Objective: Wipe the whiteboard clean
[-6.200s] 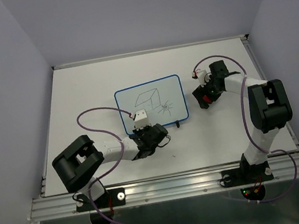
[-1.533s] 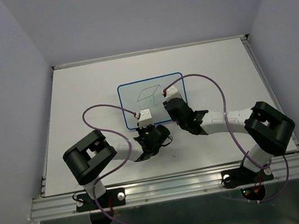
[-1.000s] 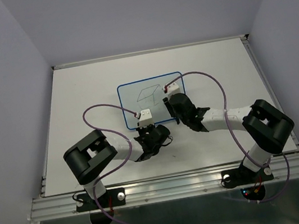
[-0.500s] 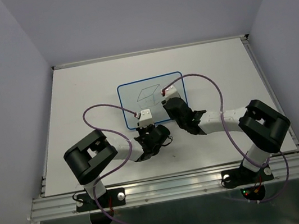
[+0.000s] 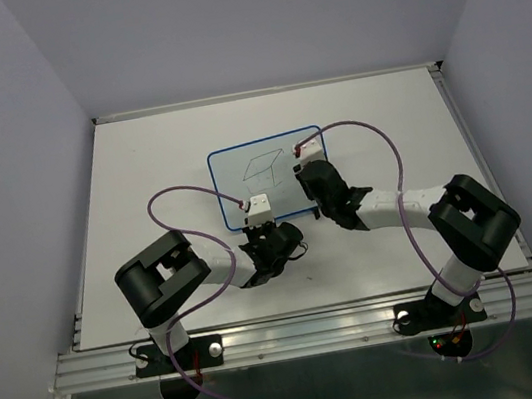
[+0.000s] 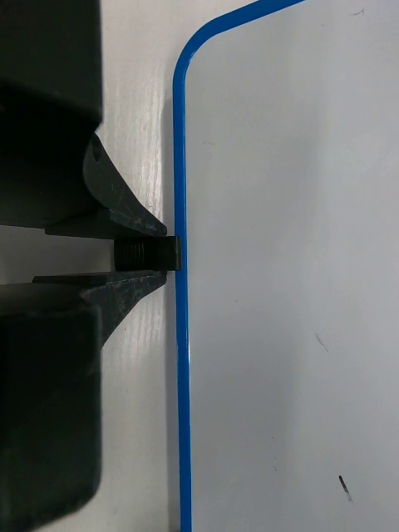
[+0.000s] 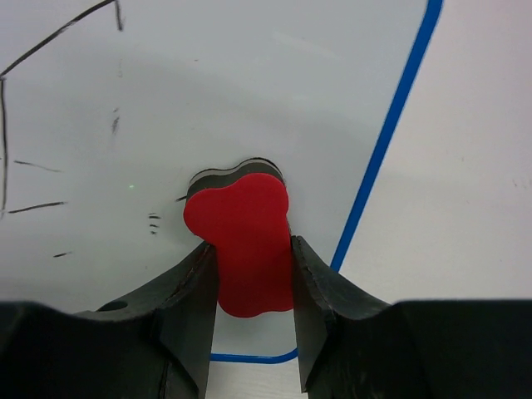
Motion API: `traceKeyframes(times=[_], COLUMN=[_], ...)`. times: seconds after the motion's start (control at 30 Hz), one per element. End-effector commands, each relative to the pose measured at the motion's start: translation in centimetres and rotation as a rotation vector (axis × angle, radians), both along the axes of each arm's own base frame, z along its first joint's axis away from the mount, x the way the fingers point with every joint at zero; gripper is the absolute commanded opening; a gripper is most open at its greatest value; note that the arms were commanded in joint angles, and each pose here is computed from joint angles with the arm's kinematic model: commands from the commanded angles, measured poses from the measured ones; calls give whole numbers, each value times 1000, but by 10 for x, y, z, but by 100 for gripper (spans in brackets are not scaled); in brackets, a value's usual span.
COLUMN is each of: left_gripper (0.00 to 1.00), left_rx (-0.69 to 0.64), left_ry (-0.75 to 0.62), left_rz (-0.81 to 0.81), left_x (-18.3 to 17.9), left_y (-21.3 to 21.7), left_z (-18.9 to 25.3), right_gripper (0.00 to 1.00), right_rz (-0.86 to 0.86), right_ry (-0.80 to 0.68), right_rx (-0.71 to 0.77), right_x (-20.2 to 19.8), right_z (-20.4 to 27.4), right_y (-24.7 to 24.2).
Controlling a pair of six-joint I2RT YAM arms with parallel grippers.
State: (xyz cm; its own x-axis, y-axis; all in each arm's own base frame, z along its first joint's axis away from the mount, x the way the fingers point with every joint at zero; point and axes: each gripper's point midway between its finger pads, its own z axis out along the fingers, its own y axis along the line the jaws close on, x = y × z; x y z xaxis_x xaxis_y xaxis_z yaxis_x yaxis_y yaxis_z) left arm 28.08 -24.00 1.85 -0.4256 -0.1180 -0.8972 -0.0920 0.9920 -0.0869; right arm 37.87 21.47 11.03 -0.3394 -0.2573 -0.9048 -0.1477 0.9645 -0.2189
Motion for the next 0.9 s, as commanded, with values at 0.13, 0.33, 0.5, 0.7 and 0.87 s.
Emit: traceKeyframes(times=[0.13, 0.33, 0.5, 0.7, 0.87], left_gripper=[0, 0, 0, 0, 0], left_rx=[15, 21, 25, 35, 39], left_ry=[143, 143, 146, 143, 144], left_rz=[-74, -73, -72, -72, -78], left_x=[-18, -19, -20, -19, -19], left_y=[-1, 0, 2, 3, 2], left_z=[-42, -44, -45, -46, -46], right_gripper=[1, 1, 1, 1, 1], right_rz=[309, 237, 85, -73, -90], right_ry=[29, 14, -52, -68, -63], right_rx=[-31, -10, 25, 96, 129], right_x=[-14, -7, 9, 28, 29], right_z=[-9, 0, 26, 34, 37], right_y=[68, 64, 43, 0, -12])
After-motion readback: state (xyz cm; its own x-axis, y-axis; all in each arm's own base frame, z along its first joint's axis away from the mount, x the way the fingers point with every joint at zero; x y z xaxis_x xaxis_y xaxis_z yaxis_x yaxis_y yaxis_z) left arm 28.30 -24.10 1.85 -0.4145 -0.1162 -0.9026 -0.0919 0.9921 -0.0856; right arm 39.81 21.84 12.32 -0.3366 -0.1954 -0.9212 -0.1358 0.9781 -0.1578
